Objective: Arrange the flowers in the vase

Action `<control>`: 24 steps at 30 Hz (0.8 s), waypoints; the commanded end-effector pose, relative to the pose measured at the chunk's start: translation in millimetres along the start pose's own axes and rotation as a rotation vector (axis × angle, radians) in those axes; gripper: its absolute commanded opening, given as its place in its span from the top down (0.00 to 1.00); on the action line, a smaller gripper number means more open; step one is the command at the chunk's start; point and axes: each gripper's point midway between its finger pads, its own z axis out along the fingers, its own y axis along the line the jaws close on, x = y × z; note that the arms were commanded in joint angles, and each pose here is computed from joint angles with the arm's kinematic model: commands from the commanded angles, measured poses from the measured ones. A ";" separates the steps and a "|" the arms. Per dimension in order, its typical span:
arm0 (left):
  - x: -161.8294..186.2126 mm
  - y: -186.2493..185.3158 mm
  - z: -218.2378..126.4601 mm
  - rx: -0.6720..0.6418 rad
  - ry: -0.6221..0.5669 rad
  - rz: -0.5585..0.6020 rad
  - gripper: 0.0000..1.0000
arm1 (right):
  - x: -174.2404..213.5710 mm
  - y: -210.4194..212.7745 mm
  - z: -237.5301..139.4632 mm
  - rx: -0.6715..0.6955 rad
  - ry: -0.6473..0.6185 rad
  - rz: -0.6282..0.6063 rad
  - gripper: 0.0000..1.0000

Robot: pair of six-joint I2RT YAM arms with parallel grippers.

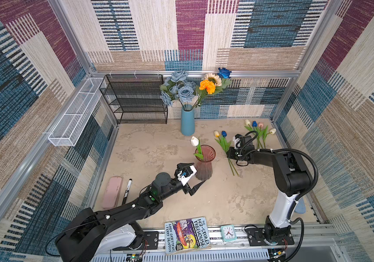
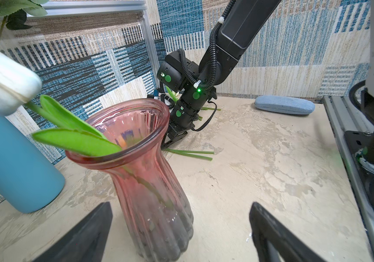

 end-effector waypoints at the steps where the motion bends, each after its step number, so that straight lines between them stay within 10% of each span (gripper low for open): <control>1: -10.2 3.3 0.5 -0.014 -0.036 0.023 0.03 | -12.6 7.8 -10.0 -0.011 -0.038 -0.011 0.93; 12: -19.5 4.4 -4.6 -0.021 -0.060 0.034 0.03 | -47.2 38.6 -57.4 -0.090 -0.189 -0.037 0.99; 24: -67.5 17.5 -31.7 -0.095 -0.208 0.045 0.01 | -102.5 162.1 -230.7 -0.531 -0.673 -0.358 1.00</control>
